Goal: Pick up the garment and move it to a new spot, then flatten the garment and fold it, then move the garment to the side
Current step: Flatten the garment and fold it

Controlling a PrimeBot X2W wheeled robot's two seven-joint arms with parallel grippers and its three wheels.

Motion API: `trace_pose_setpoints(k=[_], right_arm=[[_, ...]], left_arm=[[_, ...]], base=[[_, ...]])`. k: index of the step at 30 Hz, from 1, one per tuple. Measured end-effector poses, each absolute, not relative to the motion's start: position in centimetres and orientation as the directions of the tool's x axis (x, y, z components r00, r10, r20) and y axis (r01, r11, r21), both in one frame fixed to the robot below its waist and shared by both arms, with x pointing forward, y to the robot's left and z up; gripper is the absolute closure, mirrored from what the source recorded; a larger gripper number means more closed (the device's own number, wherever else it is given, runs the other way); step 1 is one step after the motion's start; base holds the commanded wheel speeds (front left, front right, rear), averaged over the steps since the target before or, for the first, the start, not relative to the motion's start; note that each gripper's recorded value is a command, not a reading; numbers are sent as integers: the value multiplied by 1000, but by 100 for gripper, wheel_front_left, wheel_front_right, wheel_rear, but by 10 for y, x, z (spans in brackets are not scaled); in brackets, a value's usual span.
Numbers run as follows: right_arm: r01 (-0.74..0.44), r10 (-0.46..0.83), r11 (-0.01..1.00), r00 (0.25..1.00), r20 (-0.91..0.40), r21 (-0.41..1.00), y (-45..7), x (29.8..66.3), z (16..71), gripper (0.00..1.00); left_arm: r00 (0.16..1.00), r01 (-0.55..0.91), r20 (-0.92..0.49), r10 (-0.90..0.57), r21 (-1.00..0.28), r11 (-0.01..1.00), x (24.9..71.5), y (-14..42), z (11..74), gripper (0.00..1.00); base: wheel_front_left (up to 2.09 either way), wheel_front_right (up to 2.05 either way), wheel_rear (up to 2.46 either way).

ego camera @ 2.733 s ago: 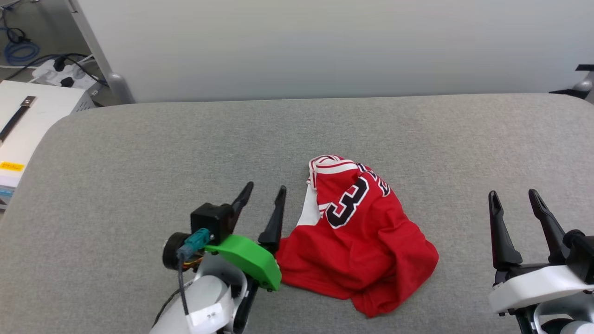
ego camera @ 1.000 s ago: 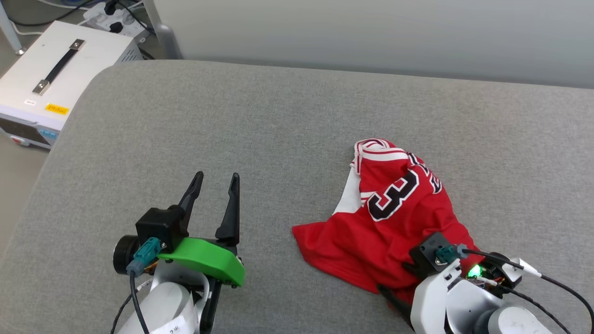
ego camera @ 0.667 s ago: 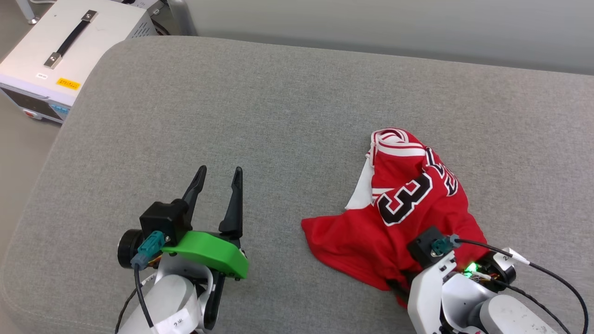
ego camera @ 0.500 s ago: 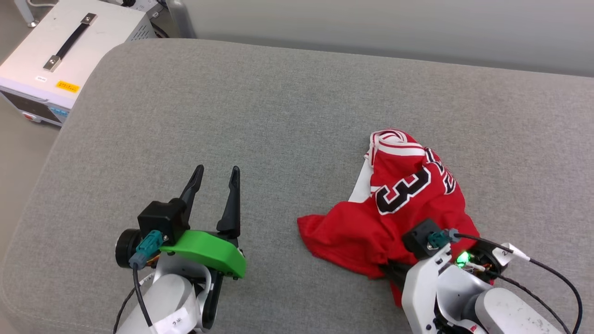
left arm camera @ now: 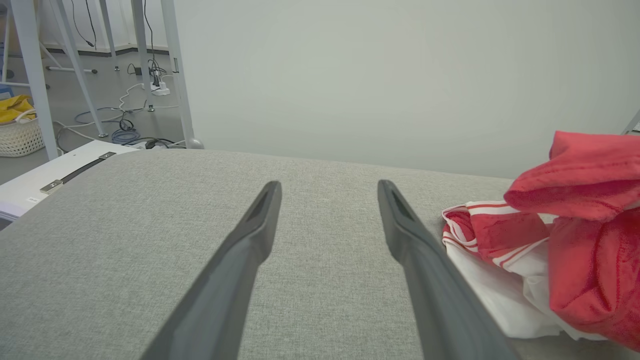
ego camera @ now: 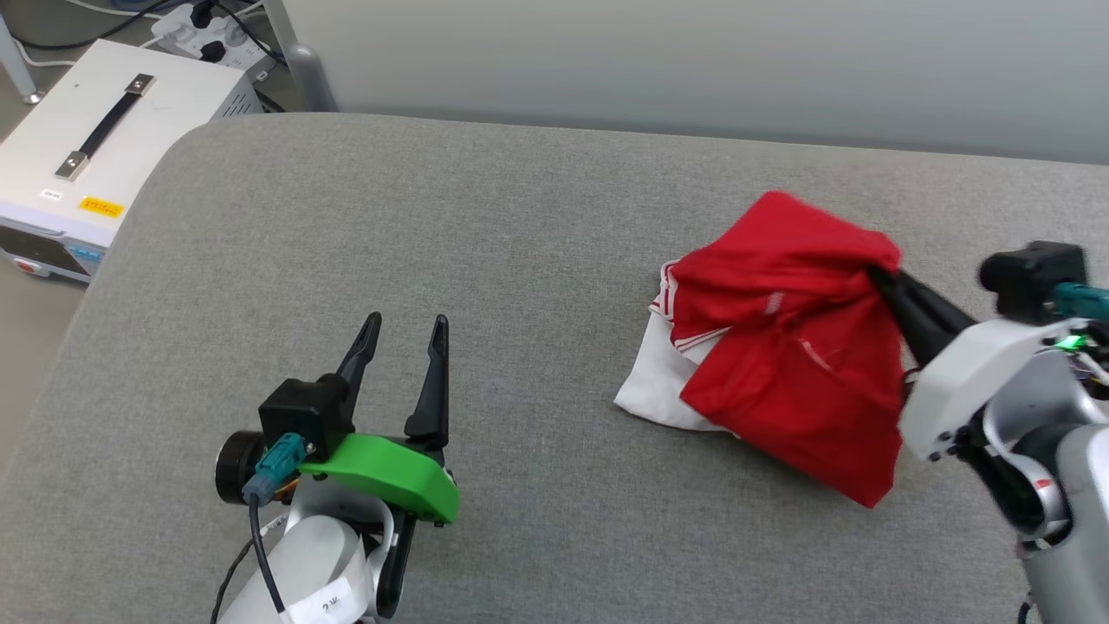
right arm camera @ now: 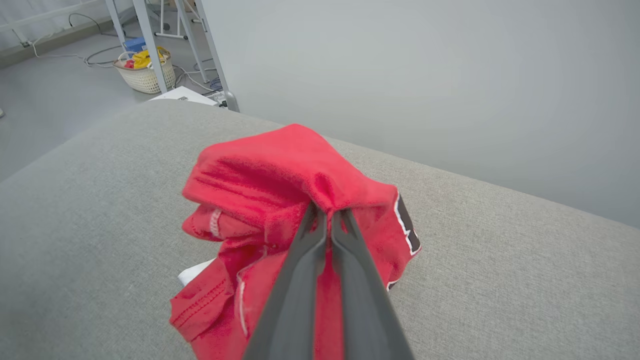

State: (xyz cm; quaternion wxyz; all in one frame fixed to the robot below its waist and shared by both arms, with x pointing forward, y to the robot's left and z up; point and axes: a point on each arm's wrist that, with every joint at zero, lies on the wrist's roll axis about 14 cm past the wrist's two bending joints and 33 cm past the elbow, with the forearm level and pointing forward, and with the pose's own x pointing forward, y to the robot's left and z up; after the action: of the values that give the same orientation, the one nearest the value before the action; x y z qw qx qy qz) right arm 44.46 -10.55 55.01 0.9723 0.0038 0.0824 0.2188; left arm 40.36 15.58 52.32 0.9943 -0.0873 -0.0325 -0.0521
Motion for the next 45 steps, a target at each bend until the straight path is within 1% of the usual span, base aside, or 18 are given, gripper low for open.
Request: trace_pose_setpoints(k=[3,5,6,8,11,15,16,17,18,23,27,29,33,36,38,43,45], right_arm=[[-266,277,960,943,-184,82,-158,451,540,100],[-171,191,979,955,-225,109,-188,449,524,100],[-102,132,987,955,-264,124,-208,443,509,100],[4,49,987,943,-330,159,-234,430,484,100],[131,-40,973,907,-420,190,-262,408,449,100],[236,-94,947,851,-517,216,-276,380,413,100],[275,-110,934,828,-549,227,-279,370,399,85],[281,-113,933,823,-557,226,-278,366,395,62],[297,-153,927,855,-495,227,-284,368,403,0],[296,-229,928,931,-283,224,-293,380,443,0],[273,-249,941,959,-136,199,-294,386,474,0],[252,-244,950,967,-70,182,-291,388,490,0],[177,-184,974,982,36,143,-269,391,520,0],[128,-136,984,989,59,127,-252,386,529,0],[100,-106,989,993,49,111,-242,381,530,0],[27,-25,995,999,-24,93,-217,369,519,0],[-26,33,995,996,-81,92,-199,365,510,0]], left_arm=[[991,119,76,-107,-171,978,404,153,524,0],[991,121,74,-110,-171,978,404,152,523,0],[991,123,72,-112,-171,978,404,151,523,0],[992,122,64,-112,-171,978,405,151,520,0],[993,116,53,-108,-167,979,407,153,517,0],[993,116,40,-110,-165,979,408,152,512,0],[993,115,32,-112,-166,979,409,151,510,0],[993,117,30,-114,-166,979,409,150,509,0],[993,121,23,-118,-166,979,409,149,507,0],[992,124,28,-121,-157,980,408,149,509,0],[992,123,29,-120,-155,980,404,150,511,0],[992,123,27,-120,-157,980,402,150,511,0],[992,124,32,-120,-154,980,396,150,514,0],[993,122,29,-119,-151,981,392,152,514,0],[993,121,28,-118,-150,981,390,152,514,0],[993,119,27,-116,-153,981,385,152,515,0],[993,121,28,-118,-154,981,385,151,516,0]], base=[[0,0,0],[0,0,0],[0,0,0],[0,0,0],[0,0,0],[0,0,0],[0,0,0],[0,0,0],[0,0,0],[0,0,0],[0,0,0],[0,0,0],[0,0,0],[0,0,0],[0,0,0],[0,0,0],[0,0,0]])
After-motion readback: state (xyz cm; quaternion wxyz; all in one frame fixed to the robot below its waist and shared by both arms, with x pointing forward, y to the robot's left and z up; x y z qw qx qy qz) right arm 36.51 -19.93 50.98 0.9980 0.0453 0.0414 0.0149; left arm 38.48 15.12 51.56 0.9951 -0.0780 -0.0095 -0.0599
